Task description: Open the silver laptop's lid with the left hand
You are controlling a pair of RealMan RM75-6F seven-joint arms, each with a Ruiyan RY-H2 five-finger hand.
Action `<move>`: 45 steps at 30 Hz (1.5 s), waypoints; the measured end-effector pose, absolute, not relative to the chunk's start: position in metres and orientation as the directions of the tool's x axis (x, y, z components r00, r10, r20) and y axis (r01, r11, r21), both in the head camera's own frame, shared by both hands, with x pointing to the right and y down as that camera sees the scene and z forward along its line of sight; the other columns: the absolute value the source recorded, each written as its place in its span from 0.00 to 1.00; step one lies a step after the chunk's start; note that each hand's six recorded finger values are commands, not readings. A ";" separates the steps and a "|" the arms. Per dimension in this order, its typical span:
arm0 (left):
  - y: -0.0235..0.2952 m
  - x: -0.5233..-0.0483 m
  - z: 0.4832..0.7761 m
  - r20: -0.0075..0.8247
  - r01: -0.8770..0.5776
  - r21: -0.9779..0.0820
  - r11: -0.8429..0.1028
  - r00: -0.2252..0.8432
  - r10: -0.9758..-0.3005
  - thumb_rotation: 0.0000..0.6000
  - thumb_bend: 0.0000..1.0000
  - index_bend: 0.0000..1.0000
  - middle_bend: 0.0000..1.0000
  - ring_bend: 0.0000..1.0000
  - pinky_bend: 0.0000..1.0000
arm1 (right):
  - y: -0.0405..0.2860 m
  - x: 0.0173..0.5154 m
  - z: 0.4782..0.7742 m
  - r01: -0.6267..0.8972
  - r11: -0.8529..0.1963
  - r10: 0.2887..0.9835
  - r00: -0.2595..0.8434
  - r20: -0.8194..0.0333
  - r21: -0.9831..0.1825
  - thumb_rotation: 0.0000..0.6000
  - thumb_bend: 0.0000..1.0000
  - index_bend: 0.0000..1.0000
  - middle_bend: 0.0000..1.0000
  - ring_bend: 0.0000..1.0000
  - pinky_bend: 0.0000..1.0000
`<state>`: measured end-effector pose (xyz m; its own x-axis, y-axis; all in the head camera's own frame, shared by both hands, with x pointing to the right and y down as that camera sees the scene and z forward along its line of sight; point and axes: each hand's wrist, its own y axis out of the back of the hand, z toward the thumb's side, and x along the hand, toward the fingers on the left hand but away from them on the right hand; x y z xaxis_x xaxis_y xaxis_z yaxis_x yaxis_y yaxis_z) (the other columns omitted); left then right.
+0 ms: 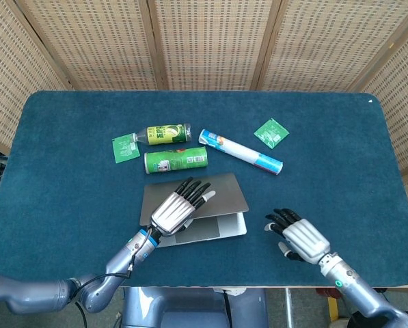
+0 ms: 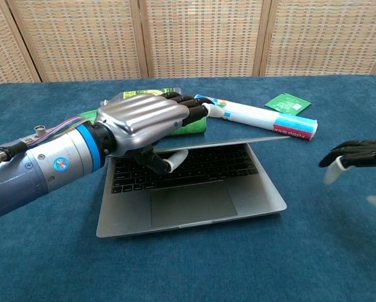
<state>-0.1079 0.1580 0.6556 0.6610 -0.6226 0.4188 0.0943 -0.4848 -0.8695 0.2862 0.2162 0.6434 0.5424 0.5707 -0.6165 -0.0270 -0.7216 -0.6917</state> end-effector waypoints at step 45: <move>0.103 -0.146 0.647 0.407 -0.011 -0.866 -0.500 0.566 -0.717 1.00 0.57 0.00 0.00 0.00 0.00 | 0.229 0.214 0.696 -0.100 -0.755 0.488 0.575 -0.657 -0.648 1.00 0.84 0.29 0.27 0.18 0.28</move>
